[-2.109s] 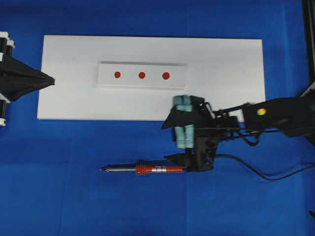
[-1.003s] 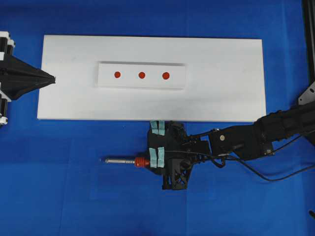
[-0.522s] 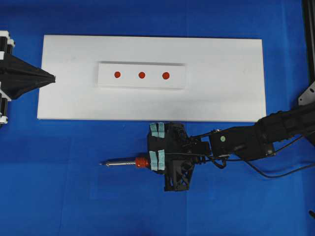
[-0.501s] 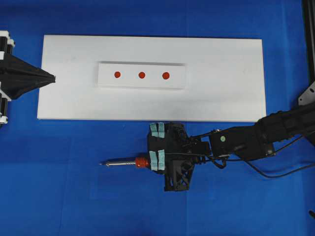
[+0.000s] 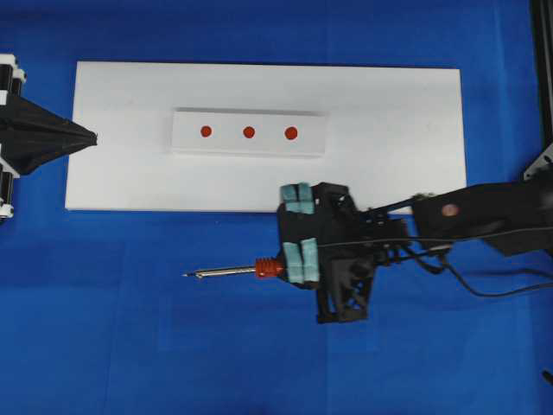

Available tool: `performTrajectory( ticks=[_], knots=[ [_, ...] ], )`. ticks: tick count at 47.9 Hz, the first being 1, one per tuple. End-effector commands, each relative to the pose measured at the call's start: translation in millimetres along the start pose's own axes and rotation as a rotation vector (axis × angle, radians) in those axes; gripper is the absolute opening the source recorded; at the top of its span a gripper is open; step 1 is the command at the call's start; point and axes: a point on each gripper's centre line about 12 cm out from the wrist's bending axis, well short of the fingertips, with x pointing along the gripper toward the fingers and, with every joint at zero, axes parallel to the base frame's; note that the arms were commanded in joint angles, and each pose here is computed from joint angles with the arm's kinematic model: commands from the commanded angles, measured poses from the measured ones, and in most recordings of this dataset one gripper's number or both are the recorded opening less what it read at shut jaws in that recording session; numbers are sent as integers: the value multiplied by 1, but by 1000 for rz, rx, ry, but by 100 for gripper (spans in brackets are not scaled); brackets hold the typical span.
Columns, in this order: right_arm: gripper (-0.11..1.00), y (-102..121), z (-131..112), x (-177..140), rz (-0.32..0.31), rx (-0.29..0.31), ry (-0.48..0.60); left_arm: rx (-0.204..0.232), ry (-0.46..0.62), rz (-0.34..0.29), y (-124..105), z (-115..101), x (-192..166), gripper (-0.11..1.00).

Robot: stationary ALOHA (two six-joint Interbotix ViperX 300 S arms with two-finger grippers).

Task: Touch the tip of the soldering iron to the mark.
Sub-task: 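Lift the iron with the right gripper and carry it over the dots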

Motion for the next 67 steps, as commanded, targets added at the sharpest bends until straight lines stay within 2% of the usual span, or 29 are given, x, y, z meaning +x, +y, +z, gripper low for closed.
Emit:
performTrajectory(
  ticks=[1, 8, 23, 33, 39, 51, 59, 67],
  knots=[
    [6, 7, 22, -29, 14, -12, -54, 0, -15, 2, 0, 5, 1, 0],
    [6, 9, 28, -45, 12, -21, -59, 0, -15, 2, 0, 5, 1, 0],
    [6, 9, 29, -46, 12, -21, -61, 0, -14, 2, 0, 5, 2, 0],
    [6, -3, 29, -47, -29, -45, -48, 0, -14, 2, 0, 5, 2, 0],
    [6, -23, 35, -53, -80, -52, -66, 0, -12, 2, 0, 5, 2, 0],
    [6, -85, 46, -64, -237, -88, -61, 0, -14, 1, 0, 5, 1, 0],
    [6, -119, 53, -72, -305, -118, -60, 0, -14, 2, 0, 5, 2, 0],
    [6, -144, 58, -78, -354, -129, -63, 0, -14, 2, 0, 5, 2, 0]
  ],
)
